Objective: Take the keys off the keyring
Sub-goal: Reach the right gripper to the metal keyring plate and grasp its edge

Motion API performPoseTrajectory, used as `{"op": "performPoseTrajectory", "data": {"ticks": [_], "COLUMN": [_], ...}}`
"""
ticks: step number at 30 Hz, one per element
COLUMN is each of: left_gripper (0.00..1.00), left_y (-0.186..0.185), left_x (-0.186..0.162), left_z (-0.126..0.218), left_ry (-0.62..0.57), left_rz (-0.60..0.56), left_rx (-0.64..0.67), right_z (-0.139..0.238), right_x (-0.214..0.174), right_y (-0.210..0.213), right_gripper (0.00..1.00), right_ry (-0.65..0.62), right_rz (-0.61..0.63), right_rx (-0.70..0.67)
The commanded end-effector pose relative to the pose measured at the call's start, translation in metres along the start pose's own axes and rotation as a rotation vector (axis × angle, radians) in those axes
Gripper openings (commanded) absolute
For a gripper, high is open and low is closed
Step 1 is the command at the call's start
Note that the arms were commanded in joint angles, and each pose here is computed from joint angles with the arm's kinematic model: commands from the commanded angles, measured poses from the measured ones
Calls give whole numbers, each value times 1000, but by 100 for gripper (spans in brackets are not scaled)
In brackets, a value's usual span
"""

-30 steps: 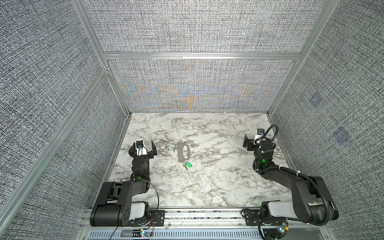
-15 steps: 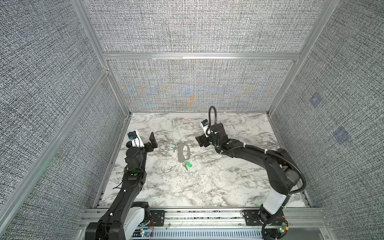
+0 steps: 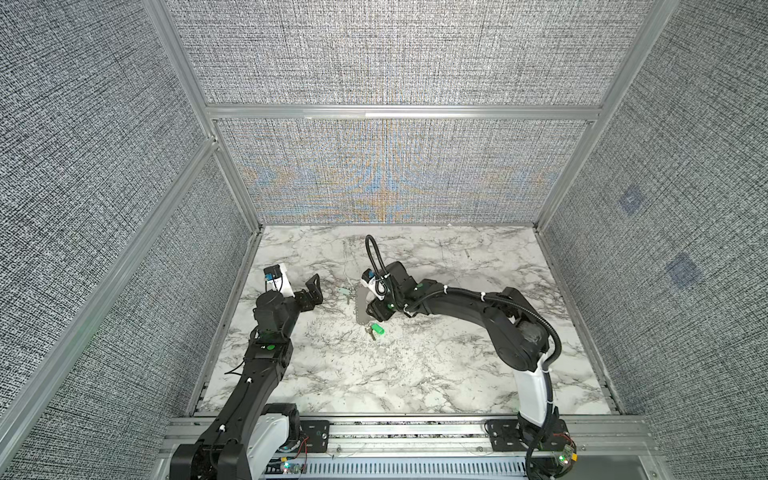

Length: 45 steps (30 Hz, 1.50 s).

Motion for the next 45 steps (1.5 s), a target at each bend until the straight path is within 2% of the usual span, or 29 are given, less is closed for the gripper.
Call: {"op": "performPoseTrajectory", "data": {"ticks": [1, 8, 13, 16, 25, 27, 36, 45], "left_gripper": [94, 91, 85, 82, 82, 82, 82, 82], "left_y": [-5, -4, -5, -5, -5, -4, -4, -5], "left_x": [-2, -7, -8, -8, -8, -9, -9, -8], "left_z": [-4, -8, -6, -5, -9, -11, -14, -18], "left_ry": [28, 61, 62, 63, 67, 73, 76, 81], "left_rz": [18, 39, 40, 34, 24, 28, 30, 18], "left_rx": [-59, -72, -80, -80, -76, -77, -78, -88], "right_z": [-1, -8, -16, -20, -26, -27, -27, -19], "right_x": [-9, -7, 0, 1, -4, -5, -1, 4], "right_y": [12, 22, 19, 20, 21, 21, 22, 19], "right_gripper": [61, 52, 40, 36, 26, 19, 8, 0], "right_ry": [23, 5, 20, 34, 69, 73, 75, 76], "right_rz": [37, 59, 52, 49, 31, 27, 32, 67], "right_rx": [68, 126, 139, 162, 190, 210, 246, 251]}}
Point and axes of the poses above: each gripper's point midway between its finger pads, its own z axis back along the fingers, its own y axis along the line the jaws close on, x = y × z, the point moved 8 cm from there along z, back along the fingers, and after that the axes turned 12 degrees about z, right-handed, at the moved point
